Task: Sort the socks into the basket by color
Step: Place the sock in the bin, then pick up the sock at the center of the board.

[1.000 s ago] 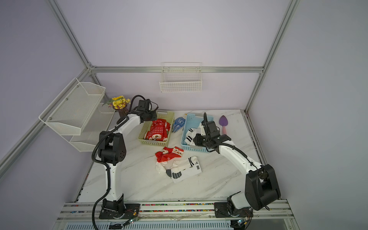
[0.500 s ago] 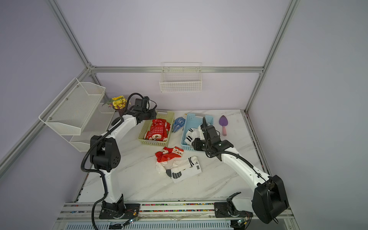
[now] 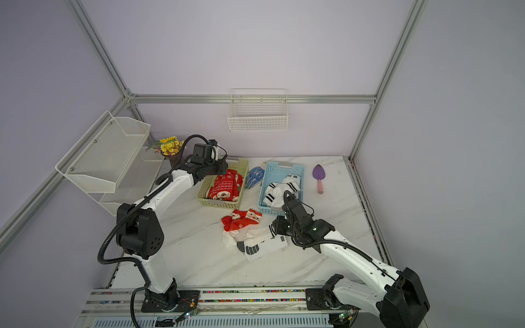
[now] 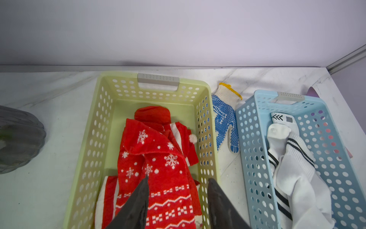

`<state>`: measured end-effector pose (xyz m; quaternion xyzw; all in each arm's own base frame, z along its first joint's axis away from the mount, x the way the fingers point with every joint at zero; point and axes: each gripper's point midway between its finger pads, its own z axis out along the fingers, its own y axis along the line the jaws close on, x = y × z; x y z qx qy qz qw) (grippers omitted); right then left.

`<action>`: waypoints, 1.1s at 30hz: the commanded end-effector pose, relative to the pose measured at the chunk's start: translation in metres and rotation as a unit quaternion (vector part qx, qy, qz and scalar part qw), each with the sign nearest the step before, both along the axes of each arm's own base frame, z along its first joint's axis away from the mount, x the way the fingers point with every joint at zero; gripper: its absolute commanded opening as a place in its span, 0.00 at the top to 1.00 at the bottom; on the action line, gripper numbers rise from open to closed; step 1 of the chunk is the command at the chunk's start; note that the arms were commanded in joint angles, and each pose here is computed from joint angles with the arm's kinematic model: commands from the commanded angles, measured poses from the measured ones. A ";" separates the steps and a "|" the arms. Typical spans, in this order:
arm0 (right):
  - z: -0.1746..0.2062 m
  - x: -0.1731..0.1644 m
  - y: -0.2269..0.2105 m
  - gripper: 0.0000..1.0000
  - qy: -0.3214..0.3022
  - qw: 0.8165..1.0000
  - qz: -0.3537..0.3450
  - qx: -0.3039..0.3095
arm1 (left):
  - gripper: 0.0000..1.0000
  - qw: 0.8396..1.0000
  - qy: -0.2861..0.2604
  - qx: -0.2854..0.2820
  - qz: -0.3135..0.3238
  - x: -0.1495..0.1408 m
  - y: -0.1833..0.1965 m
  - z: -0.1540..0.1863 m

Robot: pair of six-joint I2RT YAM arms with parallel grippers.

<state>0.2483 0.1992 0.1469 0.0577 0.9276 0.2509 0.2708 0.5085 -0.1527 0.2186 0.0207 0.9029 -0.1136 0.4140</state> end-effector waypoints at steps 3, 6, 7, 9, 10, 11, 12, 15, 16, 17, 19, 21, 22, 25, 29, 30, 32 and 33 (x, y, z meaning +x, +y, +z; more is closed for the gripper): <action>-0.015 -0.007 -0.004 0.66 0.017 0.999 -0.044 0.004 | 0.52 1.000 -0.021 -0.003 -0.006 -0.018 -0.007 0.017; -0.022 -0.008 0.000 0.66 0.027 0.999 -0.042 -0.005 | 0.52 1.000 -0.023 0.000 -0.005 -0.025 -0.007 0.018; -0.025 -0.009 0.002 0.66 0.031 0.999 -0.040 -0.007 | 0.52 1.000 -0.021 0.001 -0.005 -0.027 -0.008 0.017; -0.031 -0.010 0.003 0.66 0.040 0.998 -0.042 -0.011 | 0.52 1.000 -0.021 0.004 -0.004 -0.030 -0.007 0.016; -0.030 -0.007 0.007 0.66 0.035 0.998 -0.042 -0.004 | 0.52 1.000 -0.020 0.005 -0.003 -0.031 -0.007 0.014; -0.034 -0.007 0.007 0.66 0.039 0.998 -0.044 -0.005 | 0.52 1.000 -0.018 0.006 -0.003 -0.032 -0.007 0.013; -0.036 -0.007 0.008 0.66 0.041 0.998 -0.047 -0.004 | 0.52 1.000 -0.017 0.006 -0.002 -0.033 -0.006 0.012; -0.045 -0.006 0.011 0.66 0.046 0.998 -0.048 -0.002 | 0.52 1.000 -0.016 0.000 -0.001 -0.035 -0.007 0.010; -0.048 -0.005 0.011 0.66 0.048 0.998 -0.049 -0.007 | 0.52 1.000 -0.014 -0.002 -0.002 -0.037 -0.008 0.008; -0.050 -0.005 0.010 0.66 0.050 0.997 -0.050 -0.011 | 0.52 1.000 -0.015 -0.003 -0.001 -0.037 -0.008 0.007; -0.054 -0.004 0.009 0.65 0.053 0.997 -0.053 -0.017 | 0.52 1.000 -0.014 -0.003 -0.002 -0.039 -0.008 0.004; -0.057 -0.004 0.009 0.65 0.056 0.997 -0.055 -0.019 | 0.52 1.000 -0.012 -0.004 -0.001 -0.038 -0.008 0.002; -0.060 -0.005 0.008 0.65 0.058 0.996 -0.056 -0.023 | 0.52 1.000 -0.012 -0.003 -0.001 -0.038 -0.008 0.001; -0.066 -0.005 0.005 0.65 0.060 0.996 -0.062 -0.030 | 0.52 1.000 -0.012 -0.002 0.000 -0.037 -0.007 0.000; -0.071 -0.002 0.006 0.65 0.061 0.995 -0.064 -0.034 | 0.52 1.000 -0.011 -0.005 -0.001 -0.038 -0.009 -0.001; -0.073 -0.002 0.006 0.65 0.063 0.995 -0.064 -0.035 | 0.52 1.000 -0.012 -0.007 -0.002 -0.038 -0.010 -0.001; -0.077 -0.002 0.006 0.65 0.065 0.995 -0.065 -0.039 | 0.52 1.000 -0.012 -0.007 0.000 -0.038 -0.010 -0.001; -0.079 -0.001 0.006 0.65 0.064 0.995 -0.066 -0.040 | 0.52 1.000 -0.012 -0.006 0.000 -0.038 -0.010 -0.001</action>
